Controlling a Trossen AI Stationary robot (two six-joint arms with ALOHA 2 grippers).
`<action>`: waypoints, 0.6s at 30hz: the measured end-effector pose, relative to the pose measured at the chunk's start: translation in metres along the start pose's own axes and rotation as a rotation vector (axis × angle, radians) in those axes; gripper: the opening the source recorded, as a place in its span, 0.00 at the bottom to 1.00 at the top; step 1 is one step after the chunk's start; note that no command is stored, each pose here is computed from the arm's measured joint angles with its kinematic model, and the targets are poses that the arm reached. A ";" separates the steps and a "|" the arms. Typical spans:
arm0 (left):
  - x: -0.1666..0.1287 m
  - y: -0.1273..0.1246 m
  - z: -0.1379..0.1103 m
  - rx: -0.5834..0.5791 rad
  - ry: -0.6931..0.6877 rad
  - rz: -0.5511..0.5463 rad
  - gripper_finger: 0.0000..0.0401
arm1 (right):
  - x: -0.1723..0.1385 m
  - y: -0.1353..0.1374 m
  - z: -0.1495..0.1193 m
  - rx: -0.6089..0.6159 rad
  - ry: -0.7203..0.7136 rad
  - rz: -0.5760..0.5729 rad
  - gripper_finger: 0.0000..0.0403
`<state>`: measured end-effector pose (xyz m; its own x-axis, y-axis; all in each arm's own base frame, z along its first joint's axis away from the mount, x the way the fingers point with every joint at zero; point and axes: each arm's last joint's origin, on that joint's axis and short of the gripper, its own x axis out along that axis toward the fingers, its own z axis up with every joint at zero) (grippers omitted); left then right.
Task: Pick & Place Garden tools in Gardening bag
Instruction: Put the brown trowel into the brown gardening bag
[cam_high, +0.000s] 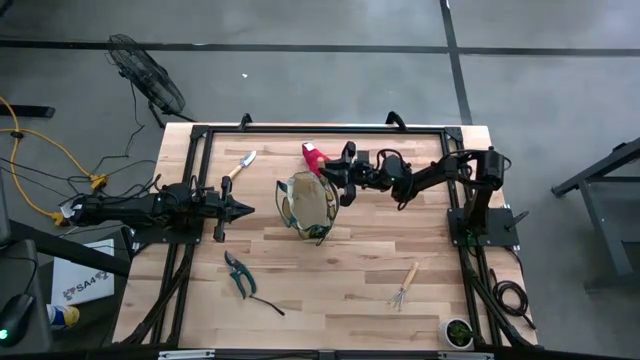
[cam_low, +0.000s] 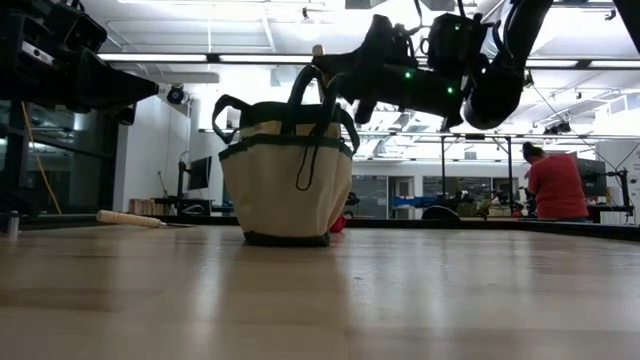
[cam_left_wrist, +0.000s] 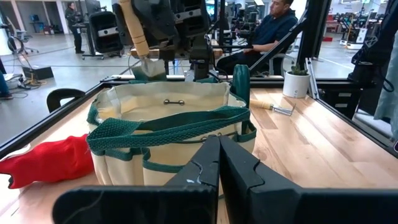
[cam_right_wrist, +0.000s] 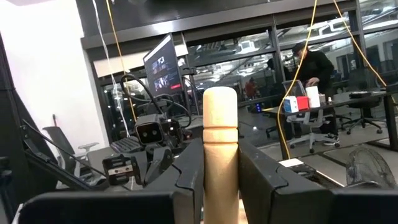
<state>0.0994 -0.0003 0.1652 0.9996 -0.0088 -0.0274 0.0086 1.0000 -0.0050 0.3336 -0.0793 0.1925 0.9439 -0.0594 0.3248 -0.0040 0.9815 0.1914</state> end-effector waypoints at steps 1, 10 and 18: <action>0.000 0.000 0.000 0.000 0.000 0.000 0.00 | 0.000 0.001 -0.003 0.004 0.003 0.004 0.15; 0.000 0.000 0.000 0.000 0.000 0.000 0.00 | -0.002 0.001 -0.023 0.057 0.001 0.016 0.15; 0.000 0.000 0.000 0.000 0.000 0.000 0.00 | 0.003 -0.003 -0.018 0.022 -0.020 0.027 0.15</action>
<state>0.0994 -0.0003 0.1652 0.9996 -0.0088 -0.0273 0.0086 0.9999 -0.0054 0.3420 -0.0793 0.1762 0.9367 -0.0372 0.3483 -0.0365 0.9786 0.2027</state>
